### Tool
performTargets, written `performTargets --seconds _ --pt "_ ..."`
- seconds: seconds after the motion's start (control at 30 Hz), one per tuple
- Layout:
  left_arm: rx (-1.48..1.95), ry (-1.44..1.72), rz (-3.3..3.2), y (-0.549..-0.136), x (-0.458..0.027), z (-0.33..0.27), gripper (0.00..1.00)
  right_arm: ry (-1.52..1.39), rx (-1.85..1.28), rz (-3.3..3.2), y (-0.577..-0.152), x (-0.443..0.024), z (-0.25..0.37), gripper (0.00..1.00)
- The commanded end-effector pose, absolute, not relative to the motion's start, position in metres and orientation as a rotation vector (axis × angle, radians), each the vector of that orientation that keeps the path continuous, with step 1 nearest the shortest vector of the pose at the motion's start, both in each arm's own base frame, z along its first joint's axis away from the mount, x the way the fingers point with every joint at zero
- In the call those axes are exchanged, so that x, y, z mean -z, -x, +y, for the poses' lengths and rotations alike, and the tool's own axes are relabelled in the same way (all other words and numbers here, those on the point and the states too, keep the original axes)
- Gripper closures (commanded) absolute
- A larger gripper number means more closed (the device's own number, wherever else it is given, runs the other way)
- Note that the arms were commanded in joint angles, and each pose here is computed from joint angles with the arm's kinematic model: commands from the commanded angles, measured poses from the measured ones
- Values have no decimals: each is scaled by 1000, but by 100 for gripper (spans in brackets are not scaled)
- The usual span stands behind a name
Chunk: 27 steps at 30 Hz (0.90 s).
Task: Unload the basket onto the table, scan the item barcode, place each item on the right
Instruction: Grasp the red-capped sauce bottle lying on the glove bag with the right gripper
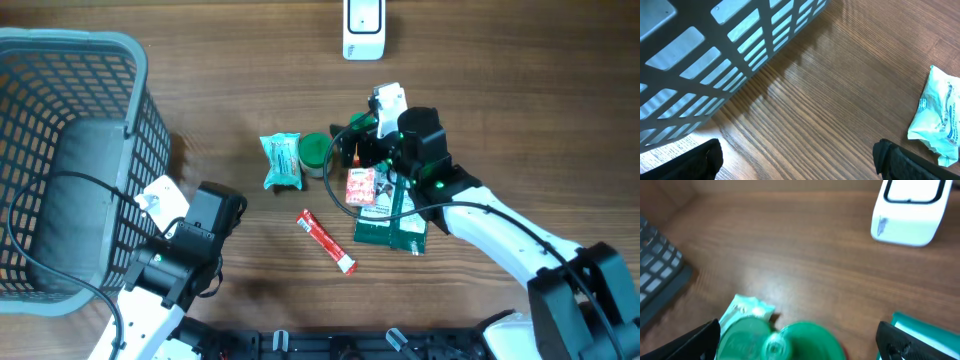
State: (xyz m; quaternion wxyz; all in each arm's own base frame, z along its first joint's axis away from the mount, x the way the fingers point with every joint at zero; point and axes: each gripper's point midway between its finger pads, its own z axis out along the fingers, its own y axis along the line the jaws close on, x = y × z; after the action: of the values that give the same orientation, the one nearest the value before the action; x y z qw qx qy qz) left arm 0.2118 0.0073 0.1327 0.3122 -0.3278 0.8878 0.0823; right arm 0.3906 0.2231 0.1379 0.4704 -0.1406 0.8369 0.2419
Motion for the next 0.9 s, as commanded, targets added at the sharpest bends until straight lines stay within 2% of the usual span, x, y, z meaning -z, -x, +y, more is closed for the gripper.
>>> performTargets --seconds 0.0,0.07,0.13,0.27,0.43,0.57,0.87 --pt "-224 862 2341 -211 -132 9 0 298 -577 2047 -399 -135 224 7" --pt "-224 862 2341 -211 -132 9 0 299 -598 2073 -397 -127 226 19" --pt "-224 862 2341 -211 -132 9 0 298 -622 2096 -395 -119 229 23" --pt "-224 862 2341 -211 -132 9 0 224 -662 2126 -395 -115 229 40" --pt "-224 862 2341 -211 -132 9 0 288 -793 2122 -381 -125 244 52" --pt "-224 862 2341 -211 -132 9 0 384 -835 2114 -366 -139 246 53" --pt "-224 862 2341 -211 -132 9 0 447 -671 2115 -345 -171 204 53"
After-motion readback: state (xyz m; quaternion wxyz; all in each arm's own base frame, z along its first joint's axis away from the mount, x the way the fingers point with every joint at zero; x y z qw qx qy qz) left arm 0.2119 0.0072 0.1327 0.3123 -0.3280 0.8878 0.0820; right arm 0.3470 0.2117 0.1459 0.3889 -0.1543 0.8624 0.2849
